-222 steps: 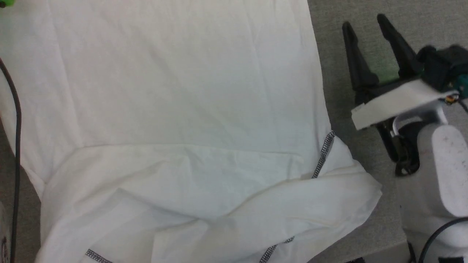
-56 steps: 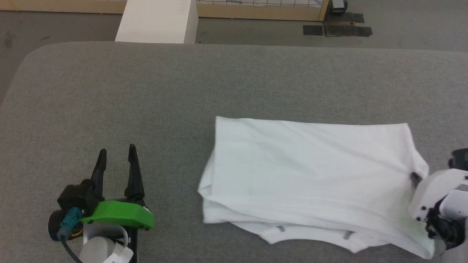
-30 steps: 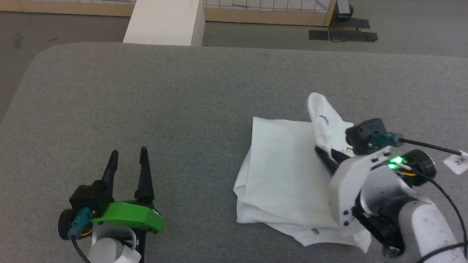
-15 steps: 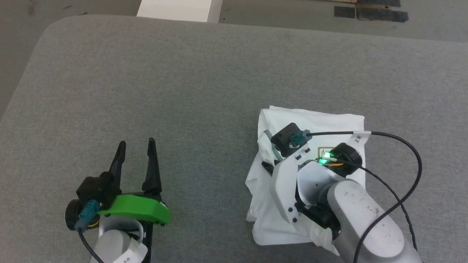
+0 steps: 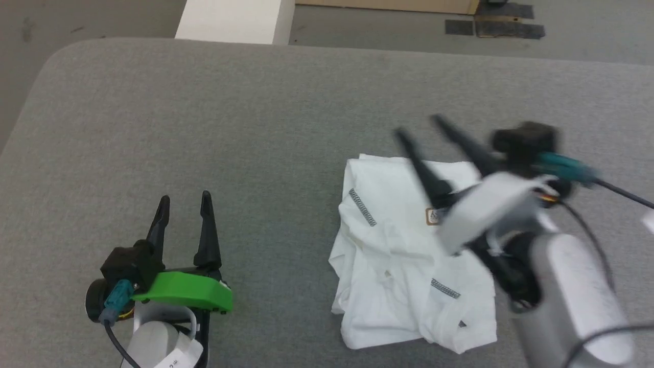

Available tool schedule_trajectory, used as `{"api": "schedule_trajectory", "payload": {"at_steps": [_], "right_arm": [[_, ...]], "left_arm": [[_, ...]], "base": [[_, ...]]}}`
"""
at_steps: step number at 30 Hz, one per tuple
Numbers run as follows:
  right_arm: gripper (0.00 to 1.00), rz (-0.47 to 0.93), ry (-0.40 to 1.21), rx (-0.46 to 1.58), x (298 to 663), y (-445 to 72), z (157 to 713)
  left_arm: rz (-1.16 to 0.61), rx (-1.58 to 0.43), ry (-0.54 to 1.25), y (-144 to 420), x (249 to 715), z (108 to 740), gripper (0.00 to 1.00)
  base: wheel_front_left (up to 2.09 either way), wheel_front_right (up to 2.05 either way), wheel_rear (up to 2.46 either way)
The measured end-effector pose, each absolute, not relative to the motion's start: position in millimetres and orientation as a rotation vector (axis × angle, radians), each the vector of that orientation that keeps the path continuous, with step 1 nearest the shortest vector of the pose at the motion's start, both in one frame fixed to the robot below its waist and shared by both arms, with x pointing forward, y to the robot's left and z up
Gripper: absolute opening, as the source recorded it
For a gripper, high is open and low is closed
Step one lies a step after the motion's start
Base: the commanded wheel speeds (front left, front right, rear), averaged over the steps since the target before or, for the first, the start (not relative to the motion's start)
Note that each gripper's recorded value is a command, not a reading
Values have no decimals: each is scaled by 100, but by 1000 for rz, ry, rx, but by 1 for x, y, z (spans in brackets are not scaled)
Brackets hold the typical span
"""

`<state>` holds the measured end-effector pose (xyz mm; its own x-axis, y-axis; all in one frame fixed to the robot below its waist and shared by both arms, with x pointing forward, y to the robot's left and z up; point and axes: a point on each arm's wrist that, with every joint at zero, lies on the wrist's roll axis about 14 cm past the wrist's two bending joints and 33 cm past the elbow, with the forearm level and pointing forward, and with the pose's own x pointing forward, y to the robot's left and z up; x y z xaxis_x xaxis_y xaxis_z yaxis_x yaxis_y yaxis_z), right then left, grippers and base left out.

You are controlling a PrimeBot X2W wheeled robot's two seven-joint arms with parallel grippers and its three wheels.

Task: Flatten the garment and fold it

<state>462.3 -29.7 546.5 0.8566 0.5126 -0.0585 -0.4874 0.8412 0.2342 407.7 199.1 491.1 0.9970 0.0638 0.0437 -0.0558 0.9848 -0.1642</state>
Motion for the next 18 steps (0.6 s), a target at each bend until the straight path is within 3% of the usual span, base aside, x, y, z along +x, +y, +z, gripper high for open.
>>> {"api": "schedule_trajectory", "payload": {"at_steps": [4, 9, 13, 18], "right_arm": [[100, 314, 52, 259, 457, -102, 546], [100, 107, 111, 283, 436, -170, 511], [100, 53, 212, 349, 421, -182, 475], [100, 93, 341, 395, 413, -163, 445]], "left_arm": [[27, -168, -69, 189, 411, 498, 100], [-9, -171, -84, 178, 414, 504, 100], [-22, -174, -90, 174, 416, 506, 100], [-22, -173, -86, 173, 416, 504, 100]], "base": [[0, 0, 0], [0, 0, 0], [0, 0, 0], [0, 0, 0]]}}
